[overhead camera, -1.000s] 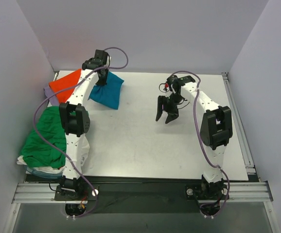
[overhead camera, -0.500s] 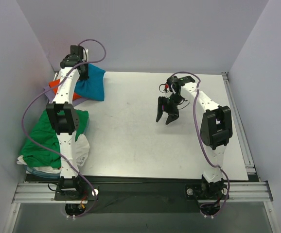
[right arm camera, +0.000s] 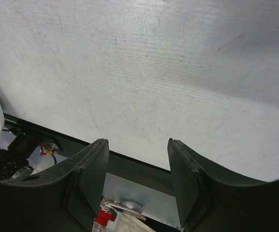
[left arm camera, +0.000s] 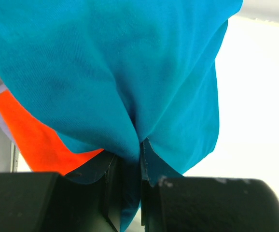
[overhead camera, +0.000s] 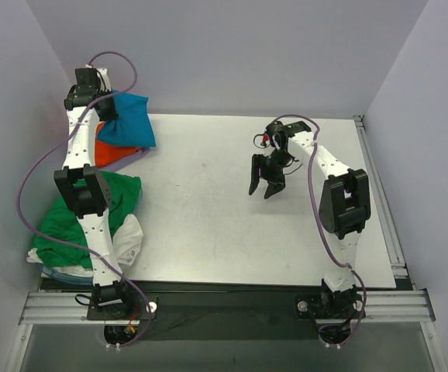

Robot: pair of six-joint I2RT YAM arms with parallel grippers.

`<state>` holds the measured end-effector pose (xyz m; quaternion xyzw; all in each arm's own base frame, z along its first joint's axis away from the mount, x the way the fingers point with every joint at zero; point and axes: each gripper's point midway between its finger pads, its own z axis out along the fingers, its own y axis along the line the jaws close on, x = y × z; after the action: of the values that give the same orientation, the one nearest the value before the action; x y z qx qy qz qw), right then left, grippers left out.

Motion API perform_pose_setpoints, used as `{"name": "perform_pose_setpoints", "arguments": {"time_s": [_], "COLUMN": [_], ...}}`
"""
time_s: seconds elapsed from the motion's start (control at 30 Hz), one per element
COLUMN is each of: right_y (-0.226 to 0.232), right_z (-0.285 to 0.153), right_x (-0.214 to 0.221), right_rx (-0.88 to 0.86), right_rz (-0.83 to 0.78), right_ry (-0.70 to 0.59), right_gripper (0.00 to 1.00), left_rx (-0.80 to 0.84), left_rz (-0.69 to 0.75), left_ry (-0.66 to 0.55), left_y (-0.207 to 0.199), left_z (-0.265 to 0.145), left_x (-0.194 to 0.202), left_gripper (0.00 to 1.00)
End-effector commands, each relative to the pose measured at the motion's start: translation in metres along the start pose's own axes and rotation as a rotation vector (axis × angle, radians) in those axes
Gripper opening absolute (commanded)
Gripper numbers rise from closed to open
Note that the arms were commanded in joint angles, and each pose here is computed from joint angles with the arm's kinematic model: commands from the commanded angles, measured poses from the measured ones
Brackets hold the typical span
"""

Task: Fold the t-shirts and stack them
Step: Put the neatly folded tshirt into the corner of the board with the left arm

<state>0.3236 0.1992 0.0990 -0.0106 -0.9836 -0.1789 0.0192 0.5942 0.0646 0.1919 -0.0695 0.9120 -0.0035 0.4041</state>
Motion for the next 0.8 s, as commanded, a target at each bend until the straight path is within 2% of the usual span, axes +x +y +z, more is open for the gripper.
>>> {"name": "perform_pose_setpoints", "arguments": {"time_s": [0.0,0.2,0.77], "right_y": [0.001,0.002,0.002], "right_z": [-0.012,-0.011,-0.010], "right_x": [0.011,0.011,0.010], "right_rx": [0.003,0.000,-0.006], "right_rz": [-0.004,-0.010,-0.010], "right_ry": [0.020,0.025,0.031], "right_gripper": [0.52,0.52,0.53], "left_rx": [0.051,0.050,-0.019], "left_rz": [-0.015,-0.056,-0.177], "left_ry": [-0.216,-0.198,0.013], "left_y": [-0.002,0.017,0.072], "left_z": [-0.057,-0.052,0.002], "left_x": [-0.068,-0.062,0.010], "left_gripper": [0.00,0.00,0.00]}}
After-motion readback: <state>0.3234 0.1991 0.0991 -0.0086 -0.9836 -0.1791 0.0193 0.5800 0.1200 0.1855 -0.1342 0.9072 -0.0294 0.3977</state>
